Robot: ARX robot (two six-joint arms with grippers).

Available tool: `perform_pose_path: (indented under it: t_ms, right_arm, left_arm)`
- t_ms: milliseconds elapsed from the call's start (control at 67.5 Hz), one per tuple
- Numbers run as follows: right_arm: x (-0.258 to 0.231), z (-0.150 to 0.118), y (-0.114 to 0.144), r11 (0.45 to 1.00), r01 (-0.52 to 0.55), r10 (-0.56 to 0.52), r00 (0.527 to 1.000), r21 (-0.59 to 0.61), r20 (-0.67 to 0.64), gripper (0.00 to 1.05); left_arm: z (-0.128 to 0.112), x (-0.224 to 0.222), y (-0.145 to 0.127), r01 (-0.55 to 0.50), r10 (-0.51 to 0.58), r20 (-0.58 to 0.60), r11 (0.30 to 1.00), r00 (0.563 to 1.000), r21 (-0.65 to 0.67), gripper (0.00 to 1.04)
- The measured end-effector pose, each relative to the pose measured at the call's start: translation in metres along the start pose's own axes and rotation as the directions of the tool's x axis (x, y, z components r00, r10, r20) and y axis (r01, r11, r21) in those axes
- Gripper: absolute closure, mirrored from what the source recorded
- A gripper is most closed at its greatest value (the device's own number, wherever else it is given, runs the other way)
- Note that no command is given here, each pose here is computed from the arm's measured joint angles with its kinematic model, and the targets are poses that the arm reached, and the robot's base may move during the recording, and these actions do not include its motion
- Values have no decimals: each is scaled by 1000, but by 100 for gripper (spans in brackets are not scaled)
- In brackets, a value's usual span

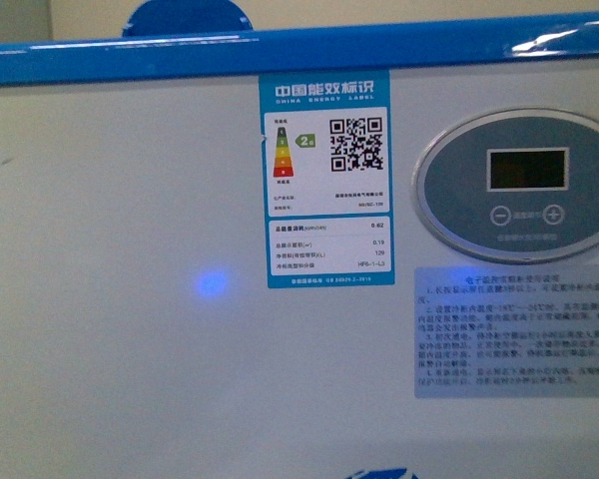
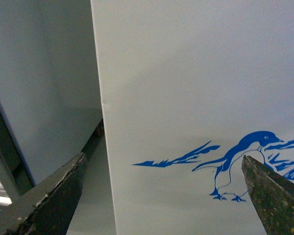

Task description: Put drink in fridge

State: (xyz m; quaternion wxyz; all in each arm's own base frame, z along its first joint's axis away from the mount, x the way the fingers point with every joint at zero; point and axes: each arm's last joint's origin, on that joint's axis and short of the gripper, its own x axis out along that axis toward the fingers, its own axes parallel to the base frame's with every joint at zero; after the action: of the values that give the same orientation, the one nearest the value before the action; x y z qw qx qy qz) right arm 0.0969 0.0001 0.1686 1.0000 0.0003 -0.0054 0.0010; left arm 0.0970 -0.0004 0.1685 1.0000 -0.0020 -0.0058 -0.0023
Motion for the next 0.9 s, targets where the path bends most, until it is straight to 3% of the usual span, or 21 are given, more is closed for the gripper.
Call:
perform_pose_path:
  t_ms: [296,341,400,430,459,548,681,844,904]
  right_arm:
    - [0,0,0,1000,1,-1,1000,0,-1,7]
    - [0,-1,-1,998,45,-40,995,40,-96,7]
    - [1,2,-7,984,119,-72,947,134,-312,7]
    - [1,3,-9,980,129,-66,931,153,-359,7]
    - [2,7,-16,969,154,-60,906,194,-420,7]
    - [7,12,-34,953,185,-63,897,242,-438,7]
    - [34,18,-79,940,294,-193,877,174,-440,7]
    - [80,-6,-114,948,300,-207,832,103,-515,7]
    - [111,-31,-131,949,308,-213,792,73,-573,7]
  left_arm:
    - [0,0,0,0,0,-1,1000,1000,0,8]
    - [0,0,0,0,0,-1,1000,1000,0,8]
    - [0,0,0,0,0,-1,1000,1000,0,8]
    - [0,0,0,0,0,-1,1000,1000,0,8]
    - [0,0,0,0,0,-1,1000,1000,0,8]
    - [0,0,0,0,0,-1,1000,1000,0,8]
    - [0,0,0,0,0,-1,1000,1000,0,8]
    - [0,0,0,0,0,-1,1000,1000,0,8]
    - [0,0,0,0,0,-1,1000,1000,0,8]
